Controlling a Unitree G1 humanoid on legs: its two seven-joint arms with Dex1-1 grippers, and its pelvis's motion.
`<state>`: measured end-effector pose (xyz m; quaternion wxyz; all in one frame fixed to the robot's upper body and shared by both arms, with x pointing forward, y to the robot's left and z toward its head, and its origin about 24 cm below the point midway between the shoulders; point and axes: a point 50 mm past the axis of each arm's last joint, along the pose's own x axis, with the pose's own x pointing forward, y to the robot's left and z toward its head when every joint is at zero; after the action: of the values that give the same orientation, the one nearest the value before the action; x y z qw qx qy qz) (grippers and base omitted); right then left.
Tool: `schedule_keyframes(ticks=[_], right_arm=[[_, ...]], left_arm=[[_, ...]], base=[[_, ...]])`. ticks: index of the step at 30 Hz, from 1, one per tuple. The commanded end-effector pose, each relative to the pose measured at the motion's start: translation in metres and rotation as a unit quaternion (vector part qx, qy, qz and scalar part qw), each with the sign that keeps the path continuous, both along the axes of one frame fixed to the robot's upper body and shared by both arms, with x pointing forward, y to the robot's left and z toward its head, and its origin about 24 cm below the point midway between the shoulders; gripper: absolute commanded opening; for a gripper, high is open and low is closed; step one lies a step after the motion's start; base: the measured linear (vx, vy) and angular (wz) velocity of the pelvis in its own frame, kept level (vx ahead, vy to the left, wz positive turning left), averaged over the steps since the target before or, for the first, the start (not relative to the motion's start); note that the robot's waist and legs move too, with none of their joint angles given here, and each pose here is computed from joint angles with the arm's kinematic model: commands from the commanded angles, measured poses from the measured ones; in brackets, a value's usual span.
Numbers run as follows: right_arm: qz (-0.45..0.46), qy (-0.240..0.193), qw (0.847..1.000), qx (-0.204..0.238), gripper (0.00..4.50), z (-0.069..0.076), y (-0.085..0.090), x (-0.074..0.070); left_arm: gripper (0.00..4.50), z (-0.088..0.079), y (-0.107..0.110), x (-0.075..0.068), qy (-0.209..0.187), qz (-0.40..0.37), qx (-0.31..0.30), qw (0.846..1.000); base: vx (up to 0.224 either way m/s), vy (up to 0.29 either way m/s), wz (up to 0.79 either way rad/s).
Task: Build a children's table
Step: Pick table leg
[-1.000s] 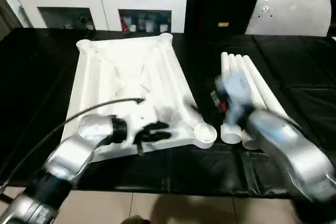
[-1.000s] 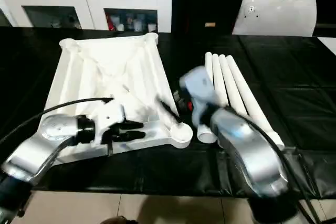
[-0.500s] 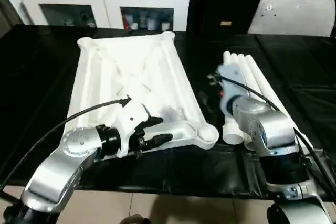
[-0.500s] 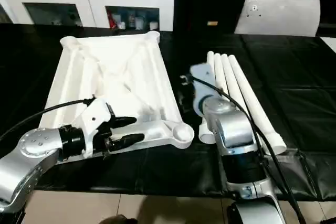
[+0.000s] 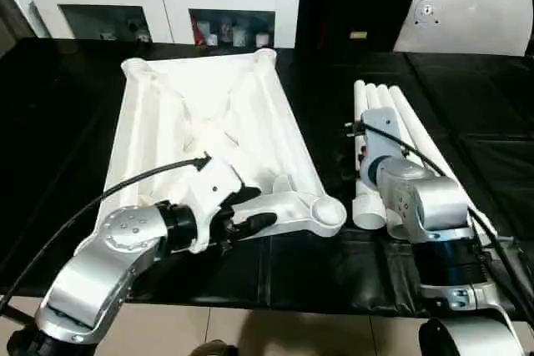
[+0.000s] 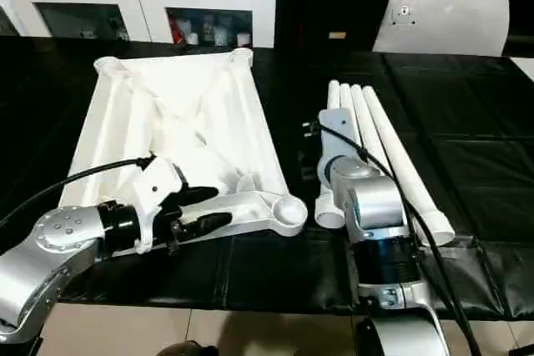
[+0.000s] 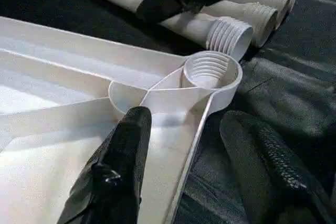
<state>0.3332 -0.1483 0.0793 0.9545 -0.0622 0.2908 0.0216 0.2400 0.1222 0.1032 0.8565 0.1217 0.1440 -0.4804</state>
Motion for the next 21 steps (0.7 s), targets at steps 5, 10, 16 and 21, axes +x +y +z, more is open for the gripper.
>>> schedule_keyframes(ticks=[5, 10, 16, 21], right_arm=[[-0.011, 0.014, 1.000, 0.004, 4.50, 0.000, -0.001, 0.003], [-0.004, 0.046, 0.999, 0.016, 4.50, -0.008, 0.002, 0.001], [-0.008, 0.083, 0.996, 0.041, 4.50, -0.014, 0.002, -0.001], [-0.015, 0.102, 0.993, 0.059, 4.50, -0.016, 0.000, -0.001]], left_arm=[[2.45, 0.003, -0.001, -0.001, -0.004, 0.003, 0.008, 1.000], [2.45, 0.003, -0.002, 0.000, -0.004, 0.000, 0.010, 1.000], [2.45, 0.003, -0.003, 0.000, -0.003, -0.004, 0.012, 1.000], [2.45, 0.004, -0.004, 0.000, -0.005, -0.006, 0.009, 1.000]], base=[[0.000, 0.000, 0.00], [0.000, 0.000, 0.00], [0.000, 0.000, 0.00], [0.000, 0.000, 0.00]])
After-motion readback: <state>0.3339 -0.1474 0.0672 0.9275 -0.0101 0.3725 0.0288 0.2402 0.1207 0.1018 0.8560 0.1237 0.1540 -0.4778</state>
